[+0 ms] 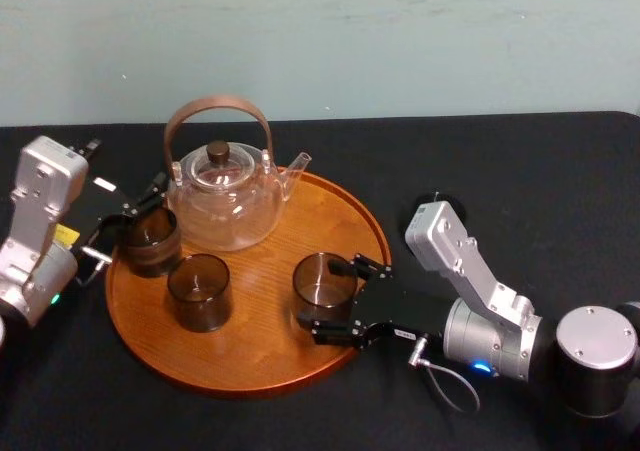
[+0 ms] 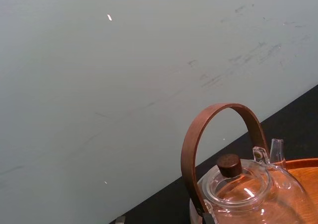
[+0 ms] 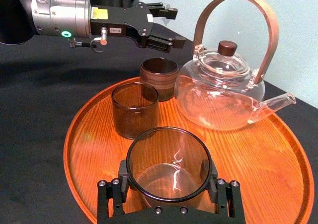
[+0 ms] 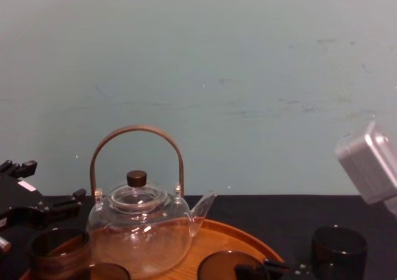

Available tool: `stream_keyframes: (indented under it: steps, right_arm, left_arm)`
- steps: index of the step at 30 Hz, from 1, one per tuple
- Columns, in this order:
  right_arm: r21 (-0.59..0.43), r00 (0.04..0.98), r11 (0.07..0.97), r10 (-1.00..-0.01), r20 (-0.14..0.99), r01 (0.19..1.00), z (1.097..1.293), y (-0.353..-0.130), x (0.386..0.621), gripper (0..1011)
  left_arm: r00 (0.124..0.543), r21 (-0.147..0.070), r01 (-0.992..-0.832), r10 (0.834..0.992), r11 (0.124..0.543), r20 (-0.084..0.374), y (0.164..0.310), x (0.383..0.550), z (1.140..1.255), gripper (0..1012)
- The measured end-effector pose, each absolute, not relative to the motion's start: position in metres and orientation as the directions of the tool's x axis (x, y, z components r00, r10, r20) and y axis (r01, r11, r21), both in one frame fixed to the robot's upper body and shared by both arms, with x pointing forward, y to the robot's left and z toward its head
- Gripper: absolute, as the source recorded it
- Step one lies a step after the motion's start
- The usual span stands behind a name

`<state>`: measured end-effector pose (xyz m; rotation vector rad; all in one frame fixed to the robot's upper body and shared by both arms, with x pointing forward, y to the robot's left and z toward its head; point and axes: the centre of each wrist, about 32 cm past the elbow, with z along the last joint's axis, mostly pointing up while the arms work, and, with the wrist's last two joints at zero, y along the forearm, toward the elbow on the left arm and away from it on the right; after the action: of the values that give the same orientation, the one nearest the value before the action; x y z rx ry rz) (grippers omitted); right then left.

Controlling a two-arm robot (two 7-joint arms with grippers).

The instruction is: Pick up the glass from the table and place it on the tray.

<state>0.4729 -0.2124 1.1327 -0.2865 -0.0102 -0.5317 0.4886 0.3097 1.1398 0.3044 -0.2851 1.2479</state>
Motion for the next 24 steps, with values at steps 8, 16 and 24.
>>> stream_keyframes:
  steps: [8, 16, 24]
  right_arm:
    - [-0.265, 0.870, 0.831, -0.487, 0.077, 0.488, 1.131, -0.207, 0.478, 905]
    - [-0.266, 0.873, 0.834, -0.482, 0.074, 0.483, 1.129, -0.205, 0.480, 905]
    - [-0.276, 0.876, 0.835, -0.477, 0.069, 0.476, 1.126, -0.201, 0.484, 905]
  left_arm:
    - [0.292, 0.070, -0.955, 0.880, 0.287, 0.374, 0.310, 0.489, 1.140, 1001]
    - [0.292, 0.070, -0.955, 0.880, 0.287, 0.374, 0.310, 0.489, 1.140, 1001]
    - [0.292, 0.070, -0.955, 0.880, 0.287, 0.374, 0.310, 0.489, 1.140, 1001]
